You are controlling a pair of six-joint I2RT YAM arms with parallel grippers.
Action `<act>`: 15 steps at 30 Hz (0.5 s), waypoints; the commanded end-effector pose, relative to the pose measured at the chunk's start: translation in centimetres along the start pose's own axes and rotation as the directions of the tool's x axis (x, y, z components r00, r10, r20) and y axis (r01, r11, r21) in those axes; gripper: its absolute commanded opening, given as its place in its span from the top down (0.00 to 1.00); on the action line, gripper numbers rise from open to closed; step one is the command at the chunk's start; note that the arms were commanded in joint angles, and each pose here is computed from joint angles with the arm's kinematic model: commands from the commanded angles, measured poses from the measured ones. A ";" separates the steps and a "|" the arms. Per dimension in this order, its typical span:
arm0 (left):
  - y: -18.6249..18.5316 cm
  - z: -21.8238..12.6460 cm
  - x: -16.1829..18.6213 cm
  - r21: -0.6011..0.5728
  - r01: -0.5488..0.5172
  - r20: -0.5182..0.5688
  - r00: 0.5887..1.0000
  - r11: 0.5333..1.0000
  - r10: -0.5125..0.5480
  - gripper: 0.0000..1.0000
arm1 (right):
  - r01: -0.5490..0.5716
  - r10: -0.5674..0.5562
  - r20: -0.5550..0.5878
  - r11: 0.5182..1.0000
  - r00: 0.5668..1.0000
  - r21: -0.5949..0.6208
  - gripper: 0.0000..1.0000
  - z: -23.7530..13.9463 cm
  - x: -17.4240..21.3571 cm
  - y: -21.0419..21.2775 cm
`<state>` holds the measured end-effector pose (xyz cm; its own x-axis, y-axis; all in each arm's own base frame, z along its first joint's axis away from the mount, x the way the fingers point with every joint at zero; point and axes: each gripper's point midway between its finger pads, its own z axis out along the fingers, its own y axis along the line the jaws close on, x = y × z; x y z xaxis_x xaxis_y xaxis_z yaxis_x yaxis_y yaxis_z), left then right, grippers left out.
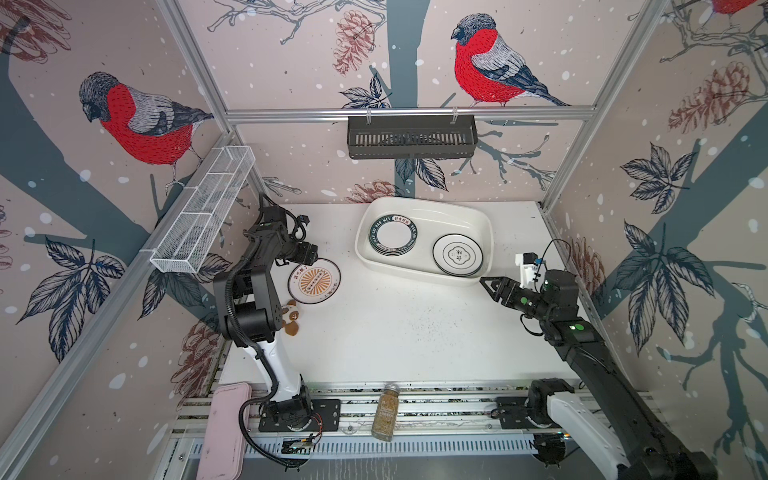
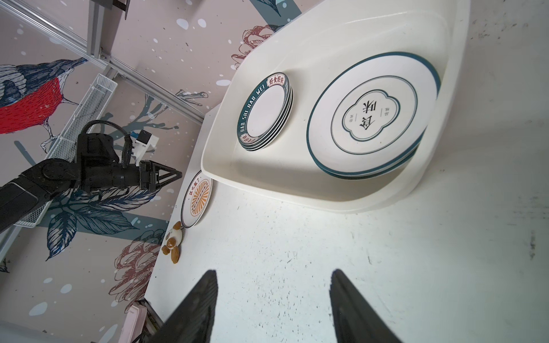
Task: Place the plates into the plastic bin on the countertop
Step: 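Withdraw the left gripper from the bin toward the orange sunburst plate, then lower the left gripper onto the sunburst plate rim while the right gripper reaches toward it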
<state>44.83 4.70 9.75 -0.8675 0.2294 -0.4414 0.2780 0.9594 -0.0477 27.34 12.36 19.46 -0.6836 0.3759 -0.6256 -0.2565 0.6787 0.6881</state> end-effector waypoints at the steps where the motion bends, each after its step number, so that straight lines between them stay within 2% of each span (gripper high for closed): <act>1: 0.5 0.8 0.0 0.010 -0.001 -0.010 1.000 1.000 0.002 0.15 | 0.006 -0.006 0.021 1.000 1.000 -0.014 0.38 0.2 -0.4 0.4; 8: 2.0 2.5 0.7 -0.008 0.035 -0.045 0.998 0.999 -0.035 0.15 | 0.010 -0.010 0.018 1.000 1.000 -0.009 0.38 0.2 -0.1 0.4; 15: 2.0 3.7 2.0 0.032 0.047 -0.094 0.995 0.998 -0.043 0.18 | 0.008 -0.007 0.017 1.000 1.000 -0.006 0.38 0.3 -0.1 0.2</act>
<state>45.64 6.64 5.91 -0.9078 0.1916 -0.3731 0.2362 0.9686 -0.0774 27.13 12.71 18.97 -0.6924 0.3766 -0.6154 -0.2487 0.6761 0.6935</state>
